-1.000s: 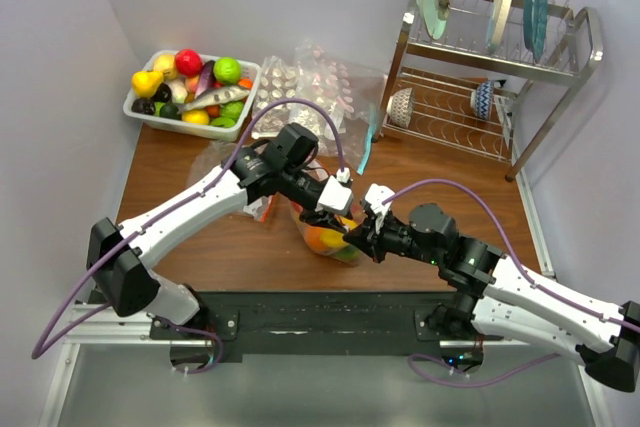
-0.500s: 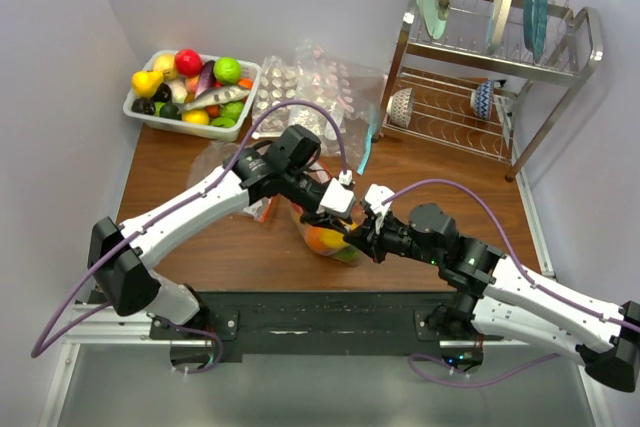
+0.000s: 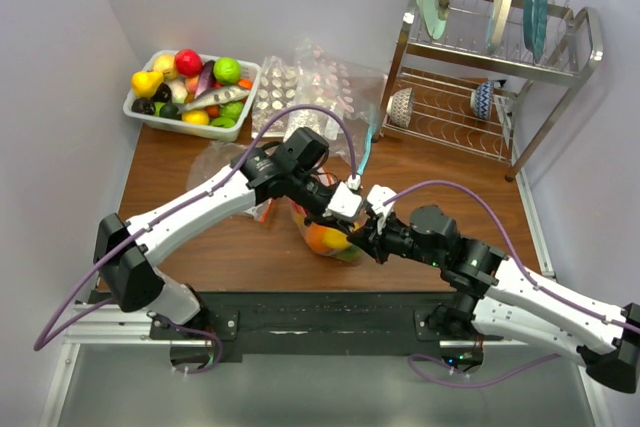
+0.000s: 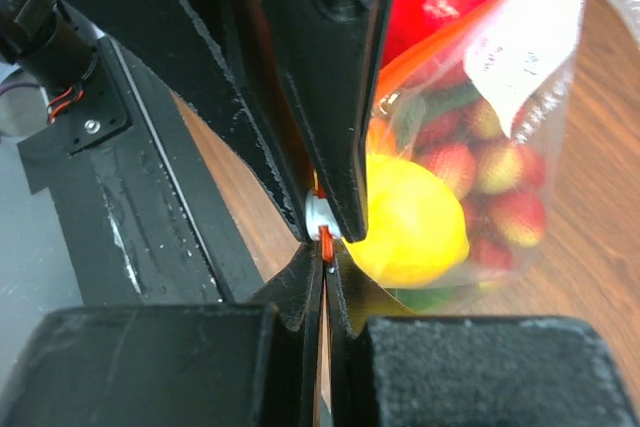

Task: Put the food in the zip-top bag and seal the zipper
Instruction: Zip the zipper food storage bag at the center of the board.

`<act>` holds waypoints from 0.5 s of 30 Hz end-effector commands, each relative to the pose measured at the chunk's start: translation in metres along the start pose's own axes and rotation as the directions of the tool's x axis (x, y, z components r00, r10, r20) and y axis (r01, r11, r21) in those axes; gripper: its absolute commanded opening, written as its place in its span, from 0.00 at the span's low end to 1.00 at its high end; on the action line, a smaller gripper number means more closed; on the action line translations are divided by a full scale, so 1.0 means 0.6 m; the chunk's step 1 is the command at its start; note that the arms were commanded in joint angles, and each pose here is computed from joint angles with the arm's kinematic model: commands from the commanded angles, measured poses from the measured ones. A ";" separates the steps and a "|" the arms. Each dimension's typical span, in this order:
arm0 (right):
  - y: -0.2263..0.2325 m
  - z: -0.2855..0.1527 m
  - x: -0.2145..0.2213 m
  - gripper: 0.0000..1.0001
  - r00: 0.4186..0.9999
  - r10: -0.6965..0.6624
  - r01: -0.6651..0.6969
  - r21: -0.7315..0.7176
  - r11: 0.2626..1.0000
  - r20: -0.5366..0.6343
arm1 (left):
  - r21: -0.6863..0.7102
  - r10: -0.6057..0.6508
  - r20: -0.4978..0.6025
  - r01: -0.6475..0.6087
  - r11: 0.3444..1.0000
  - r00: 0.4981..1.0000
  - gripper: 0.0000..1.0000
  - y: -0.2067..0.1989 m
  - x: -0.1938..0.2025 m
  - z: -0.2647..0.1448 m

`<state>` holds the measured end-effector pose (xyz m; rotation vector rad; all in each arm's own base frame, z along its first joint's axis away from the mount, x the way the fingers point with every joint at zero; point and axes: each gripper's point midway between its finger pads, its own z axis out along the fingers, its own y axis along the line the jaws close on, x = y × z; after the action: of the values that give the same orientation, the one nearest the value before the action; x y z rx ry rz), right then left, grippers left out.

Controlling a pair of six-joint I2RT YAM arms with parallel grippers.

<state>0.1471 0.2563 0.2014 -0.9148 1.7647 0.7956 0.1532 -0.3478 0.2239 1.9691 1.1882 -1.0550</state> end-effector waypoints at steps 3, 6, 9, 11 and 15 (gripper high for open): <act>-0.021 -0.036 -0.063 0.00 0.984 0.002 -0.018 0.087 0.996 0.176 | -0.085 0.007 -0.073 -0.013 0.996 0.997 0.00 0.014 0.010 -0.026; -0.025 -0.049 -0.065 0.00 0.978 0.005 -0.027 0.103 0.994 0.209 | -0.119 0.002 -0.063 -0.010 0.993 0.998 0.00 0.024 0.007 -0.038; -0.034 -0.058 -0.064 0.00 0.974 0.008 -0.038 0.130 0.991 0.224 | -0.146 -0.016 -0.071 0.006 0.989 0.997 0.00 0.031 0.011 -0.049; -0.037 -0.062 -0.064 0.00 0.973 0.012 -0.046 0.142 0.989 0.231 | -0.165 -0.032 -0.075 0.019 0.986 0.997 0.00 0.035 0.015 -0.058; -0.033 -0.061 -0.065 0.00 0.971 0.006 -0.037 0.126 0.991 0.240 | -0.183 -0.052 -0.065 0.040 0.982 0.997 0.00 0.040 0.015 -0.063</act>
<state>0.1526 0.2296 0.2341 -0.7385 1.6387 0.7722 0.1675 -0.3488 0.2393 1.9108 1.1682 -0.9885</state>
